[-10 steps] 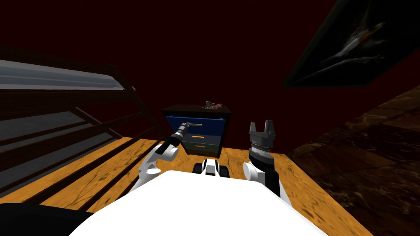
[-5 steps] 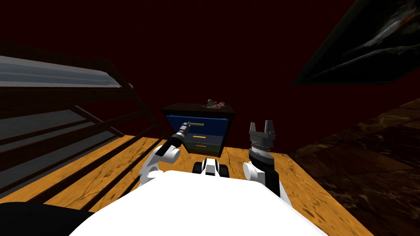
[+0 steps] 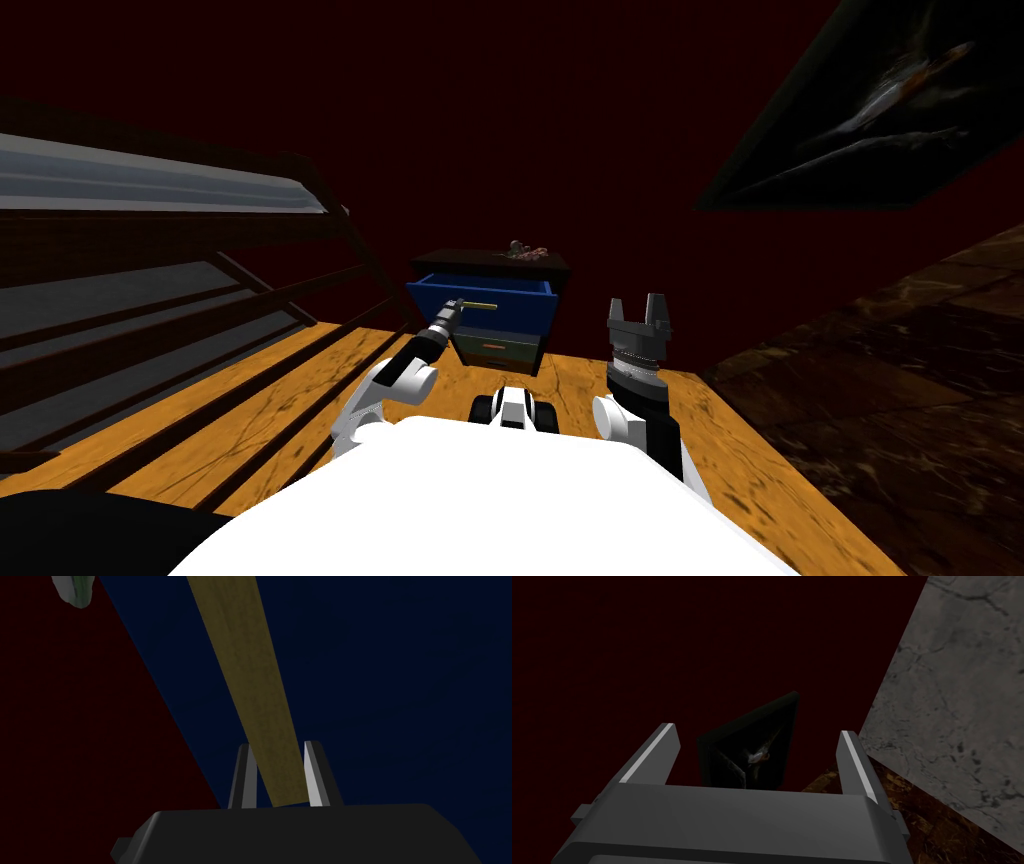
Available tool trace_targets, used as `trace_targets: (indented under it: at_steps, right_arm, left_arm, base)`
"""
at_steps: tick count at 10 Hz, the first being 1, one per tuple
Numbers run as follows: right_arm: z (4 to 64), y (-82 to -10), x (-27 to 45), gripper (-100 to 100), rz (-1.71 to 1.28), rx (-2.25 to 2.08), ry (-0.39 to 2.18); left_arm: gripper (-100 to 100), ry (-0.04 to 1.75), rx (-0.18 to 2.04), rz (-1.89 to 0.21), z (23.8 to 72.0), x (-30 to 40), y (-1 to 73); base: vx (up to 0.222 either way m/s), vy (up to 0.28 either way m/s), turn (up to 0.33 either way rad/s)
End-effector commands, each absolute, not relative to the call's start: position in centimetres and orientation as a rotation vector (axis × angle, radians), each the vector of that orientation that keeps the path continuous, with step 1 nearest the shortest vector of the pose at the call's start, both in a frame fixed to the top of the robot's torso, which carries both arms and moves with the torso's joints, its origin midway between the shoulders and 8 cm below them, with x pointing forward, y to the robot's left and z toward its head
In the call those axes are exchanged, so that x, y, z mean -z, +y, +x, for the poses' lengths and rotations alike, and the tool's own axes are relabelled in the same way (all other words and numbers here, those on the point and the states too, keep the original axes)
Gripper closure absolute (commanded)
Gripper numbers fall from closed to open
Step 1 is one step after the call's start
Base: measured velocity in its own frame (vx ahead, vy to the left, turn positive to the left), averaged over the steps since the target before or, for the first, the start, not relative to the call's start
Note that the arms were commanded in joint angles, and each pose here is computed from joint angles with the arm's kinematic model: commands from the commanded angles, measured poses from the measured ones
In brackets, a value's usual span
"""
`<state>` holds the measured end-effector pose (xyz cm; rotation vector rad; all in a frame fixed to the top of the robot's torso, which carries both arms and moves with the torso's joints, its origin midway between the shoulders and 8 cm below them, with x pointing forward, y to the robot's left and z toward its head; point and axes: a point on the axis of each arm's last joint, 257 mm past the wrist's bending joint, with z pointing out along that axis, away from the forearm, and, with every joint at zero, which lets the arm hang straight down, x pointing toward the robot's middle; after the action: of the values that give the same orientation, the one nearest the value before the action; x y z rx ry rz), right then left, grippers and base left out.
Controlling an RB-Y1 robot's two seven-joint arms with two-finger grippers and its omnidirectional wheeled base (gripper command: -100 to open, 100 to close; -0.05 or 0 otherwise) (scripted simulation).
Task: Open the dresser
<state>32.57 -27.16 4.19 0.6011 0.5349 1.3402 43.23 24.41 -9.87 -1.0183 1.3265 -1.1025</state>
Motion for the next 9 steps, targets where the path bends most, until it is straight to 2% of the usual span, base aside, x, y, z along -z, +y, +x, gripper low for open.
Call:
trace_targets:
  at_steps: [1, 2, 9]
  right_arm:
    - [32.6, -27.2, -4.2, 0, 0.601, -1.34, 0.535]
    - [32.6, -27.2, -4.2, 0, 0.601, -1.34, 0.535]
    - [32.6, -27.2, -4.2, 0, 0.601, -1.34, 0.535]
  left_arm:
    - [100, 1.33, 1.105, -1.015, 42.8, 9.7, 24.3]
    - [-100, 1.33, 1.109, -1.016, 42.5, 8.6, 24.3]
    - [-100, 1.337, 1.115, -1.009, 41.2, 5.3, 24.2]
  base:
    - [-0.176, 0.01, 0.038]
    - [-0.064, -0.004, 0.023]
    - [0.039, -0.008, 0.01]
